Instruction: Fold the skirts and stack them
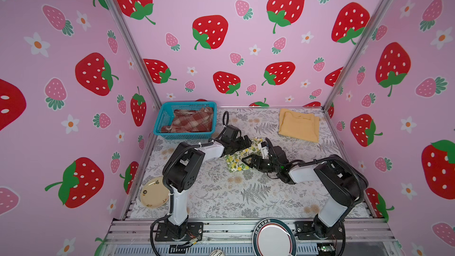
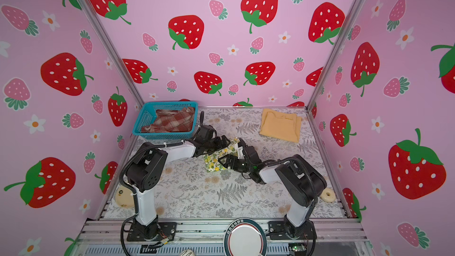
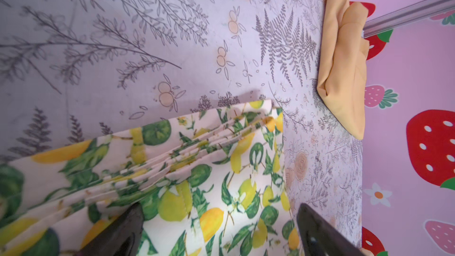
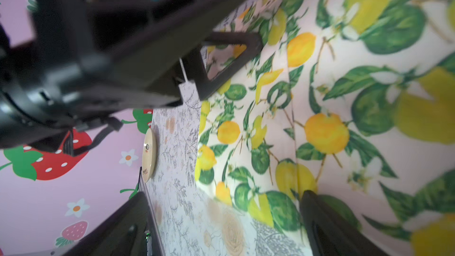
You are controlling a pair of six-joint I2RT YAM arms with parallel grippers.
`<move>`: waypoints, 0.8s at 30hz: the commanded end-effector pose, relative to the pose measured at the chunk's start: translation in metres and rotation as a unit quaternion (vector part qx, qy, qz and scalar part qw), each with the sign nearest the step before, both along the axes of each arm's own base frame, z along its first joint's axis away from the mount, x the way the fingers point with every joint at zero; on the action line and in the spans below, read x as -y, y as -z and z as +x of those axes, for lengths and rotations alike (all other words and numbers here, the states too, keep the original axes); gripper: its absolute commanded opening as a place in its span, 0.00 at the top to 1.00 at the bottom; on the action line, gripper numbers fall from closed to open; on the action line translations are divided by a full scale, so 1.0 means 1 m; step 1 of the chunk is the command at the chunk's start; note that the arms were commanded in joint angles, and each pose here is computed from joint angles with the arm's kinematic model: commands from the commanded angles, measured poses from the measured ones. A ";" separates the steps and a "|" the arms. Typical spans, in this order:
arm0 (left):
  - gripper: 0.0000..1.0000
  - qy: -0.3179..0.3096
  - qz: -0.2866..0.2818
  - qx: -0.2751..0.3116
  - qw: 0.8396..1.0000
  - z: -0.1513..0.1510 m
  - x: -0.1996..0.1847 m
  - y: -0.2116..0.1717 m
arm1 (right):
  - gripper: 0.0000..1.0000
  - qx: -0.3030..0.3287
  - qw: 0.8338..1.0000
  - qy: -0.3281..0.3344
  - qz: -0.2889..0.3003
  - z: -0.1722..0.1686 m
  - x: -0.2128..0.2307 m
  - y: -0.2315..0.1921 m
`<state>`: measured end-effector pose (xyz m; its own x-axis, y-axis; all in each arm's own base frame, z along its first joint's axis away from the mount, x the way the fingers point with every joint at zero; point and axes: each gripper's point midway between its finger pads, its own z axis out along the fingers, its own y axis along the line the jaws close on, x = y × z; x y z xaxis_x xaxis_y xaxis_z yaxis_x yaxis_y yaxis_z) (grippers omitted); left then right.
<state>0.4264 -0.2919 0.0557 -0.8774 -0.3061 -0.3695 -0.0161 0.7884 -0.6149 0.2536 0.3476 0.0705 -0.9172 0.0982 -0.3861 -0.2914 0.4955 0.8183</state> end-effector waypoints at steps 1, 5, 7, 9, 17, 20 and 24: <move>0.02 0.009 0.041 -0.053 0.998 -0.013 -0.011 0.024 | 0.00 0.010 1.000 -0.005 -0.002 -0.005 -0.020 -0.001; 0.02 0.013 0.018 -0.027 0.999 -0.010 -0.008 -0.011 | 0.00 0.055 0.998 -0.008 -0.009 -0.003 -0.021 -0.025; 0.02 0.012 0.006 -0.010 1.000 -0.012 -0.011 -0.033 | 0.00 0.092 0.995 -0.006 -0.028 0.001 -0.015 -0.043; 0.01 0.012 -0.005 0.007 1.000 -0.018 -0.014 -0.056 | 0.00 0.126 0.991 -0.002 -0.054 0.005 -0.007 -0.058; 0.00 0.013 -0.037 0.015 0.999 -0.060 -0.031 -0.073 | 0.00 0.209 0.965 0.033 -0.152 0.015 0.041 -0.079; 0.00 0.011 -0.046 0.007 0.999 -0.072 -0.036 -0.061 | 0.00 0.203 0.964 0.045 -0.166 0.024 0.056 -0.075; 0.00 0.004 -0.039 -0.005 0.999 -0.083 -0.045 -0.040 | 0.00 0.201 0.958 0.060 -0.198 0.035 0.071 -0.066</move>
